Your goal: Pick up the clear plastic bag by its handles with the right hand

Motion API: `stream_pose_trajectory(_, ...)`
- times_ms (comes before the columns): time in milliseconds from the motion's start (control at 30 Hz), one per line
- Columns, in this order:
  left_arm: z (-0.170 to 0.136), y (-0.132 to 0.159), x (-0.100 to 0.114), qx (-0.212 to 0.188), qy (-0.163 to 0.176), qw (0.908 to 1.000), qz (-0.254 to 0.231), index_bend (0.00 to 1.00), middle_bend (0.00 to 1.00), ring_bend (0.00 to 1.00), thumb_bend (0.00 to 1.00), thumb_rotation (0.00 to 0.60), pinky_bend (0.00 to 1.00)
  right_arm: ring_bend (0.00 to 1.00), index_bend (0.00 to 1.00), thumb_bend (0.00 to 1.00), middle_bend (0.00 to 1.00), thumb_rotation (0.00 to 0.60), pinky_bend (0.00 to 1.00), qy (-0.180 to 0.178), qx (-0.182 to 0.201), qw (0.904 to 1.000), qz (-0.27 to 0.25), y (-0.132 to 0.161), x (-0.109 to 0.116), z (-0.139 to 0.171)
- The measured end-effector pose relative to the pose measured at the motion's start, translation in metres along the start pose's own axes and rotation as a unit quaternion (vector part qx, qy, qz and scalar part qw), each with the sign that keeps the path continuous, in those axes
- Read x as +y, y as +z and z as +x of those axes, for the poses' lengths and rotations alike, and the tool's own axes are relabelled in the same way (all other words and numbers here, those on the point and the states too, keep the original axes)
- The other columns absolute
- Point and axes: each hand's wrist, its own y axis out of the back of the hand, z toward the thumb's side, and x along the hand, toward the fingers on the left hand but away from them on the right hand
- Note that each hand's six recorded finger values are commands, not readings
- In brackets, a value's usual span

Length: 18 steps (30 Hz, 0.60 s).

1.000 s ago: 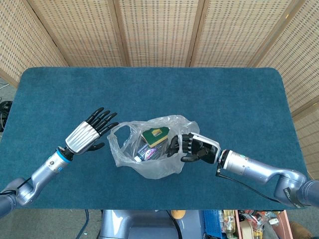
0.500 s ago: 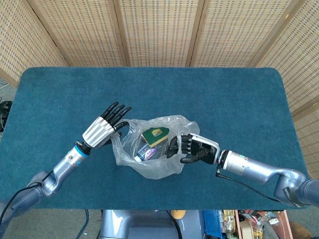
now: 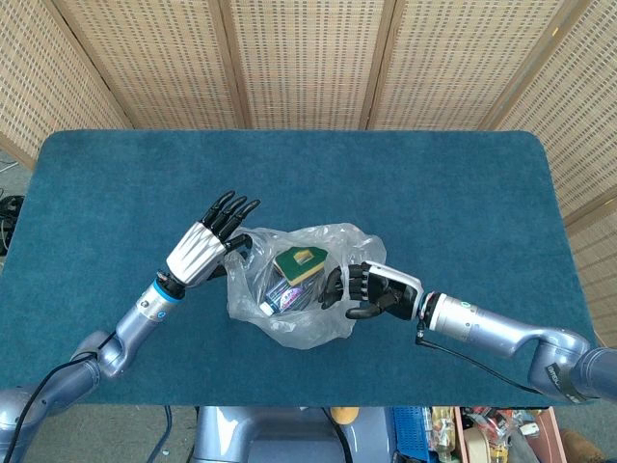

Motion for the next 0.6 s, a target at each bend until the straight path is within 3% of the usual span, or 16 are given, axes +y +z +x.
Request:
stream_pose_trajectory(267, 0.01, 0.006, 0.017, -0.006, 0.04, 0.999, -0.02, 0.47, 0.0, 0.0, 0.42, 0.6, 0.0, 0.32, 0.45, 0.03, 0.49, 0.6, 0.28, -0.011, 0.007, 0.9999, -0.002, 0.002, 0.003, 0.0)
stream_pose_trajectory(600, 0.026, 0.018, 0.043, -0.037, 0.063, 0.9973, 0.001, 0.44, 0.0, 0.0, 0.41, 0.6, 0.0, 0.26, 0.44, 0.03, 0.49, 0.6, 0.22, -0.061, 0.036, 0.9975, 0.001, 0.009, 0.001, -0.006)
